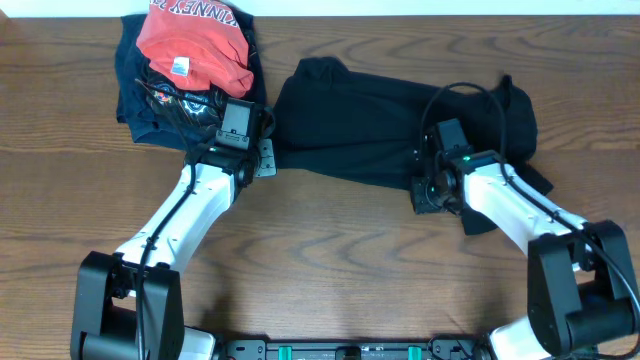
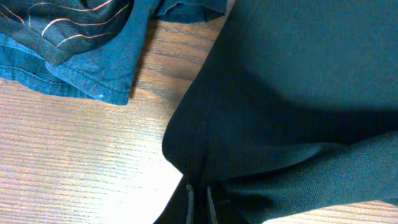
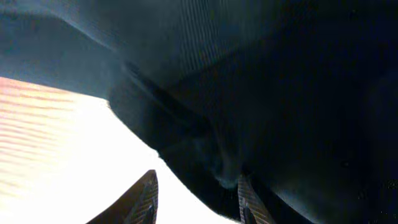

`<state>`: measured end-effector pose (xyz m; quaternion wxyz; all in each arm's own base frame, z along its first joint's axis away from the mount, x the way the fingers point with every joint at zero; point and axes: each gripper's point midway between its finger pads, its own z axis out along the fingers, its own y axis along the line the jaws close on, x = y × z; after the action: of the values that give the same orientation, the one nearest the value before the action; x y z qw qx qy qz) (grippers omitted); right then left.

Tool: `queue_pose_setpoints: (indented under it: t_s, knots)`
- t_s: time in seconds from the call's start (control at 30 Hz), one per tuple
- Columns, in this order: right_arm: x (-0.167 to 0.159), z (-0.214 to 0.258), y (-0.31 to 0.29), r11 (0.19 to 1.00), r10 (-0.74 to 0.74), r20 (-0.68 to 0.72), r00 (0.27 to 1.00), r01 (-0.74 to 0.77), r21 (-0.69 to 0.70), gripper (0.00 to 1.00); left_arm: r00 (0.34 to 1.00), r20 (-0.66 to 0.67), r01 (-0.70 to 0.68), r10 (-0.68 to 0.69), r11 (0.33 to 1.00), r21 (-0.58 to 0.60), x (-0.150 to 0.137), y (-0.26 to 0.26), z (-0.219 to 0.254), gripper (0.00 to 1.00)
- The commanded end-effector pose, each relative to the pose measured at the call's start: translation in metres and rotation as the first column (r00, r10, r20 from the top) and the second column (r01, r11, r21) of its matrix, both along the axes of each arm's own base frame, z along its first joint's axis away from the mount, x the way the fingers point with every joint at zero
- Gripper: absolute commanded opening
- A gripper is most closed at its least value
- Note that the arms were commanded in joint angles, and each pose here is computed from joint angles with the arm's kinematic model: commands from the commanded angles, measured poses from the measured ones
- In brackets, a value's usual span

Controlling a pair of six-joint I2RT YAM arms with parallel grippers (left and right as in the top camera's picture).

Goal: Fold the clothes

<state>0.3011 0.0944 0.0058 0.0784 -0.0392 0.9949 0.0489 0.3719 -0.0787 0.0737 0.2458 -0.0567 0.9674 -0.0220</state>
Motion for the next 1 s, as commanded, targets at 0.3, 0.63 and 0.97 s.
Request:
queue_pose_setpoints:
  t_s: [0.3,0.63,0.97]
  knots:
    - [0.006,-0.013,-0.011,0.997,-0.015,0.061,0.998,0.019,-0.071,0.38,1.0,-0.005,0.0,0.0,1.0,0.027,0.001,0.005,-0.002,0.06]
    - [0.003,0.01,-0.013,0.988,-0.151,0.077,0.985,0.154,-0.032,0.01,0.999,-0.036,0.003,-0.002,0.999,0.032,-0.009,0.007,-0.002,0.06]
    - [-0.032,0.14,-0.06,0.965,-0.261,0.196,0.945,0.263,0.016,0.01,0.992,0.128,0.018,-0.018,1.0,0.008,-0.034,0.014,0.082,0.06]
